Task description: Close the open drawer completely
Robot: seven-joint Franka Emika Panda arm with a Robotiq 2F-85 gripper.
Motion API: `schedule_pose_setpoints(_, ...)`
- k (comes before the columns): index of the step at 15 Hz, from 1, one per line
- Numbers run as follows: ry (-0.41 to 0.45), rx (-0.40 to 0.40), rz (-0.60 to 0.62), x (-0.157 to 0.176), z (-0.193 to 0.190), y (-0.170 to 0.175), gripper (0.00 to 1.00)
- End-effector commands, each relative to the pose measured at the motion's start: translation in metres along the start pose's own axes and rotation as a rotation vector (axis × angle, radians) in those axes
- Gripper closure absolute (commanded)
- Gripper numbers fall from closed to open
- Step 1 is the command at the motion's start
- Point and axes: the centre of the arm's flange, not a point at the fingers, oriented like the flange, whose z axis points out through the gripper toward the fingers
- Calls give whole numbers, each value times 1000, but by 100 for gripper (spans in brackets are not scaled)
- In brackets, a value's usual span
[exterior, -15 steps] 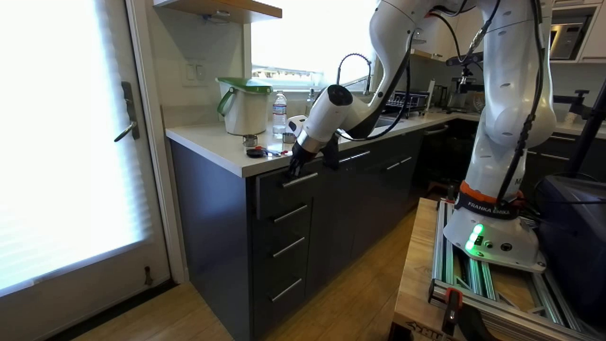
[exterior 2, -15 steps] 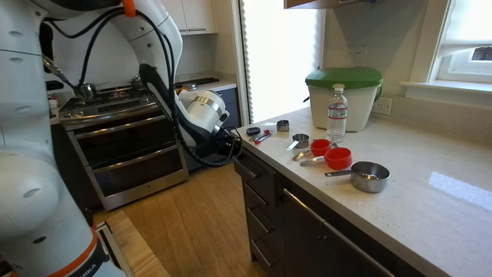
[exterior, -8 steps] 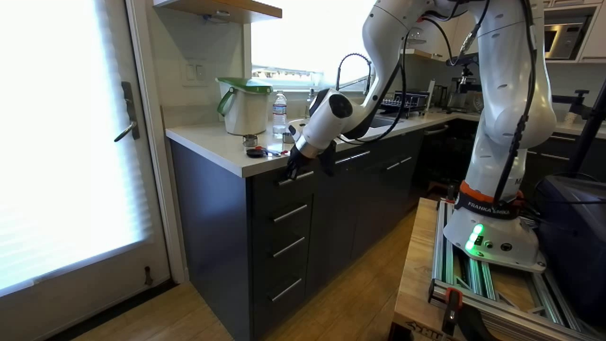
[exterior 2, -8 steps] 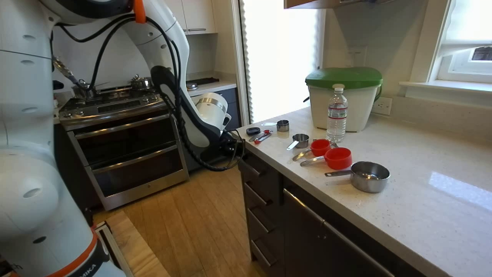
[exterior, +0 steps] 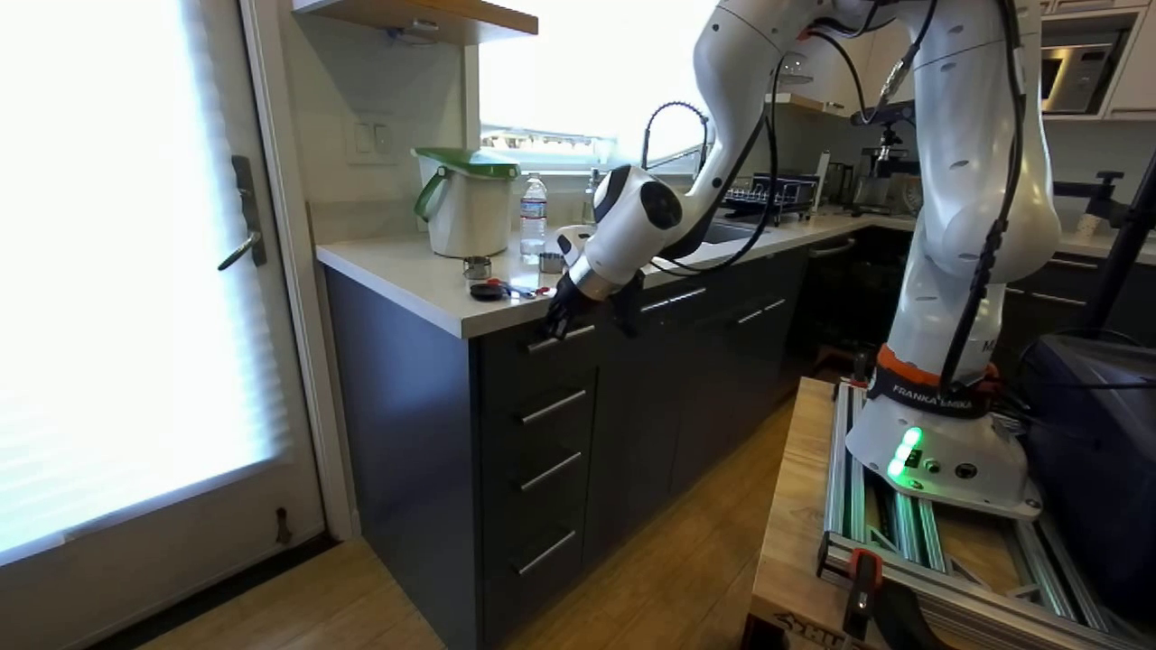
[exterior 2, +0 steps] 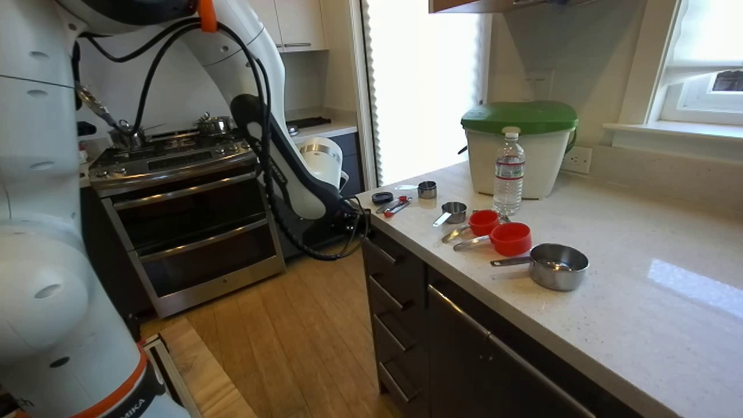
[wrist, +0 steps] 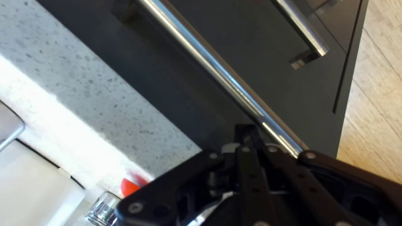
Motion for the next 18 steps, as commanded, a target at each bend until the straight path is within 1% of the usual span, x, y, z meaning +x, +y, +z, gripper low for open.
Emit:
schedule_pose_setpoints(1,34,17,25,-16,-22,7,100)
schedule_pose_setpoints(3,42,43,28,-19,-33,9,100)
schedule_pose_setpoints(8,36,156,29,-28,-58,12,100)
schedule_pose_setpoints(14,-18,308,16,-35,-71,6,100)
schedule_pose_setpoints(16,-40,329,-18,-38,-71,2,100)
schedule_pose_setpoints(17,-51,318,-52,-40,-70,0,100)
schedule_pose_setpoints(18,-50,299,-83,-43,-69,-1,74)
